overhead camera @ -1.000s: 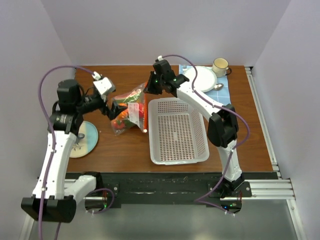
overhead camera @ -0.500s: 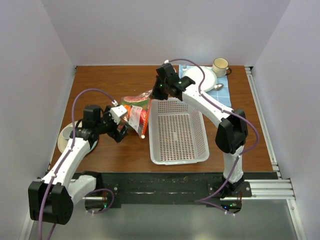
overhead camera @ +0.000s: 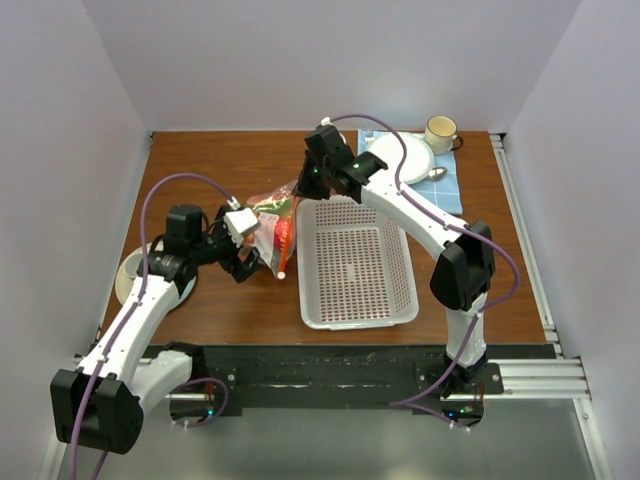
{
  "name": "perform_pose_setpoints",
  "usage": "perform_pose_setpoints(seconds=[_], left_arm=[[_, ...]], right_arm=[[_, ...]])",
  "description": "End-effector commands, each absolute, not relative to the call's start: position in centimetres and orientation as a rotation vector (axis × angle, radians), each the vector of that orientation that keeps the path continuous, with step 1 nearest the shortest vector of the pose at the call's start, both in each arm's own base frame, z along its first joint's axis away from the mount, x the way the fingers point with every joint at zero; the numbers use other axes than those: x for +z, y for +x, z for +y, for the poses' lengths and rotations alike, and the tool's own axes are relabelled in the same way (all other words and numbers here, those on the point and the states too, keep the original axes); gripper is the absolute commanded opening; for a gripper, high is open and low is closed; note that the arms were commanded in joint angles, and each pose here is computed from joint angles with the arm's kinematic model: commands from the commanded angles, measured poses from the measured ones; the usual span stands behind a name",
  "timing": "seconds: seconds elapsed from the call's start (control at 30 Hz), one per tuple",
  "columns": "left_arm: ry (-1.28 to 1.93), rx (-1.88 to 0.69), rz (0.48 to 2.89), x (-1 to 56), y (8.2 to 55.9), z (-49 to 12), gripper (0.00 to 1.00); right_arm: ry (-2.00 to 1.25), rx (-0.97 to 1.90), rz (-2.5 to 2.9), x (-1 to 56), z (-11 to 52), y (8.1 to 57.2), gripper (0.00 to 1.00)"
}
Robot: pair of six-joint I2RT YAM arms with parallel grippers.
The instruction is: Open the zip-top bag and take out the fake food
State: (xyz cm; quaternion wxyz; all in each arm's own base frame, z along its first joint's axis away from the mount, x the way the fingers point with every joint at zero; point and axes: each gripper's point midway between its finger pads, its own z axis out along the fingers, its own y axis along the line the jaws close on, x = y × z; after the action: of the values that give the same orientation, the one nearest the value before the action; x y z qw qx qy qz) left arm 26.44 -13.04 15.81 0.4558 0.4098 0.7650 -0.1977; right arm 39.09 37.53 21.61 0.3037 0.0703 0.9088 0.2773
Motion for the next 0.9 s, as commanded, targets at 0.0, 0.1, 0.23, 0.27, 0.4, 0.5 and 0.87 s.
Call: perform_pose_setpoints(seconds=[0.0,0.1,0.23,0.27,0.4,0.5,0.87], left_arm=[[0.999,-0.437,1.785,20.2,28.5,-13.5,1.0],[0.929,-0.458,1.806,19.7,29.0,-13.7,1.0],[0.906,-0.434,1.859,17.5,29.0,-13.2,1.0],[0.909,-0.431,1.868,17.1,28.9,-13.1,1.0],[0.957,-0.523,1.809,21.1,27.6,-14.3,1.0],[0.98,-0.676,1.762,25.4,25.9,-16.0,1.0],[0.864,-0.675,1.804,24.2,26.4,-16.1,1.0]], right_arm=[[0.165,0.792,2.323,25.7,38.6,39.0,0.0],[0.156,0.807,2.306,26.5,39.0,38.5,0.0],[0.149,0.813,2.307,26.7,38.8,37.9,0.0],[0.147,0.811,2.31,26.6,38.8,37.7,0.0],[0.163,0.718,2.303,26.0,38.1,37.9,0.0],[0.176,0.706,2.302,26.1,38.5,38.4,0.0],[0.212,0.82,2.209,30.7,42.0,38.3,0.0]])
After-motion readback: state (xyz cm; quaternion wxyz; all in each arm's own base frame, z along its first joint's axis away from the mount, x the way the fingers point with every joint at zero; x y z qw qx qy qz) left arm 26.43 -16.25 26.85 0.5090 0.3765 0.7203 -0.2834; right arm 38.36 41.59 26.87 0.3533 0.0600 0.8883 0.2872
